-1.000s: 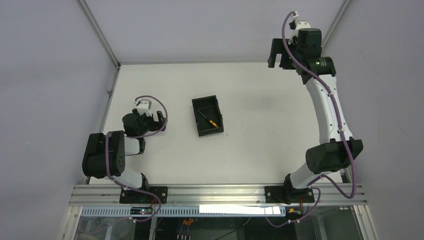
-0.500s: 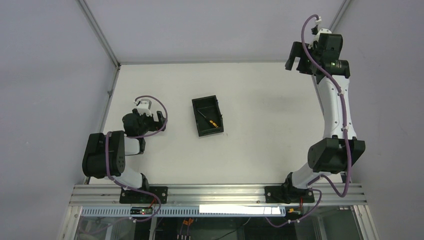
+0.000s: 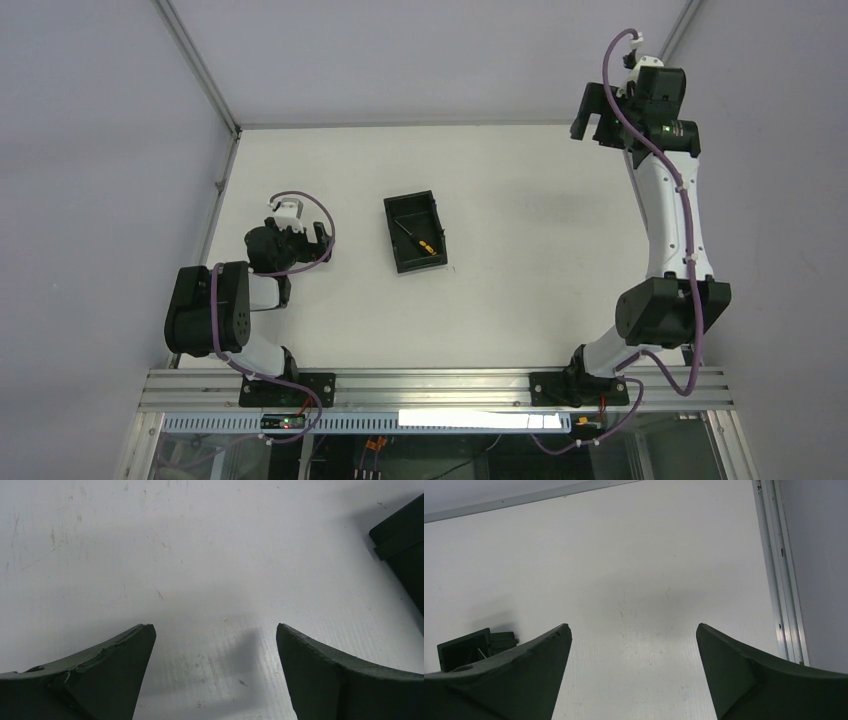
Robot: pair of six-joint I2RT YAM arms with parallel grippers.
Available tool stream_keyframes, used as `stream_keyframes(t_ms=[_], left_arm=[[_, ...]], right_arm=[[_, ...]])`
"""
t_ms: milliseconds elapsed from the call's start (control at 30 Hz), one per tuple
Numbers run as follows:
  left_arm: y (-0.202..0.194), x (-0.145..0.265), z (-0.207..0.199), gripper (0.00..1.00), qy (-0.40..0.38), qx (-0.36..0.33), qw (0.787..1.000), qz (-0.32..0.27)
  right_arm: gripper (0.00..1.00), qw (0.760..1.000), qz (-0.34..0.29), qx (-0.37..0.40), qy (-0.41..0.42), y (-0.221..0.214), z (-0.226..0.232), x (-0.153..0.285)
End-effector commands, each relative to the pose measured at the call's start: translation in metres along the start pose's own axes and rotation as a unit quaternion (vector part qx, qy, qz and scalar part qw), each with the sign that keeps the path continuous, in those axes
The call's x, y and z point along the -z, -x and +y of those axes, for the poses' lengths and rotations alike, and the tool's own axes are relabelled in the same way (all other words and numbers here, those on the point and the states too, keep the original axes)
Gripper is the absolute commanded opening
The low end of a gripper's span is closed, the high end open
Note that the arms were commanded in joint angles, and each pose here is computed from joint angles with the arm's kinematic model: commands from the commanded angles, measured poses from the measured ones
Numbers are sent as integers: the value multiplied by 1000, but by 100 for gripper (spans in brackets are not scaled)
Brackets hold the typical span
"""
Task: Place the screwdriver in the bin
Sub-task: Reset both arms
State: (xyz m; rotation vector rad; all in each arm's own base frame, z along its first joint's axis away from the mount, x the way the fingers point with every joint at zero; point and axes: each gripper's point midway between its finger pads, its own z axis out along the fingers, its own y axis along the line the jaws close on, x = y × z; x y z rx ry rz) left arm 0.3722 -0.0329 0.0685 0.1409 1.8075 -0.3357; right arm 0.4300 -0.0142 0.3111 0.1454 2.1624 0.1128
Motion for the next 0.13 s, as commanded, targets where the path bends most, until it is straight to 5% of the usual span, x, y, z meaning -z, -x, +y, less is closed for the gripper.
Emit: stream_keyframes(t_ms=[0,100], left_arm=[[21,-3,0,99,-4,-16,999,-30],[21,-3,0,99,-3,-16,999,-30]], right_arm=[[99,999,-53,4,8,25,6,23],[99,999,-52,4,5,25,5,23]])
